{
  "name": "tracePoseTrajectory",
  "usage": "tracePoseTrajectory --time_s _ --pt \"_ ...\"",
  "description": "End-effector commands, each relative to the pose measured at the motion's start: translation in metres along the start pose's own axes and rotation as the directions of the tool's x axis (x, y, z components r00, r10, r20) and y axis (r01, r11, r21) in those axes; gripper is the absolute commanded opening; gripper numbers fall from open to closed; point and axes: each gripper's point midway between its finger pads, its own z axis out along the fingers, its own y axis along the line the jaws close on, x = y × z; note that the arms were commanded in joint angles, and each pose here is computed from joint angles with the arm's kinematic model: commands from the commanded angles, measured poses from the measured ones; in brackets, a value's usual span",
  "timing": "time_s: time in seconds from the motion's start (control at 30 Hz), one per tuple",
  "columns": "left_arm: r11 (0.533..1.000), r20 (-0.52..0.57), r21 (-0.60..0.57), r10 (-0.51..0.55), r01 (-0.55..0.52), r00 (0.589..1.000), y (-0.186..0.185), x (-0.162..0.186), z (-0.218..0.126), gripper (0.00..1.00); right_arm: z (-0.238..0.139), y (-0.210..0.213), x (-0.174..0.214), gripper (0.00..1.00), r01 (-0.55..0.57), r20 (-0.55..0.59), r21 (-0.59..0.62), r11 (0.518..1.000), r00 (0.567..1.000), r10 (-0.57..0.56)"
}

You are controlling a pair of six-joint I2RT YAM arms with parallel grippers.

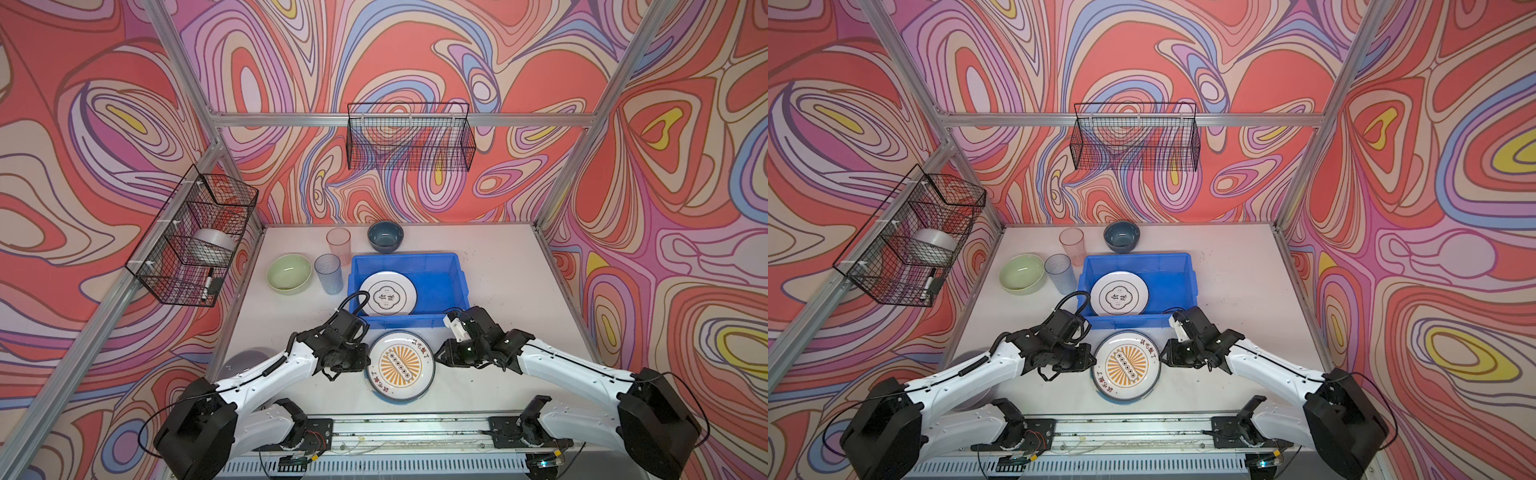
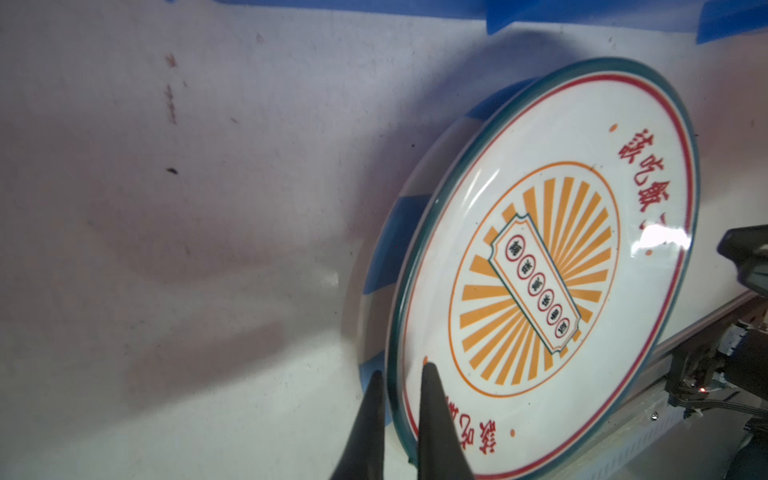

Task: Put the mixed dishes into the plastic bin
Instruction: 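Pinch the orange-sunburst plate rims with both grippers, then lift the orange-sunburst plate off the striped plate and carry it over the bin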

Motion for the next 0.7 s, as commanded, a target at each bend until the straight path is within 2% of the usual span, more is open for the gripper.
tracePoseTrajectory --time_s 0.0,0.47,0.67 --pt "1.000 0.006 -0.013 -0.012 0.012 1.000 0.003 0.000 0.006 0.08 0.006 0.003 -0.001 0.31 0.003 0.008 -0.026 1.000 1.000 -0.003" --pt "1.000 -0.015 -0.014 -0.022 0.021 1.000 0.005 0.004 0.021 0.04 0.022 0.008 0.002 0.28 -0.018 -0.031 -0.085 0.996 0.999 0.015" --pt "0.999 -0.046 -0.029 -0.035 0.033 0.998 0.016 0.016 0.032 0.04 0.018 0.024 0.000 0.25 -0.011 -0.032 -0.165 0.986 0.999 0.005"
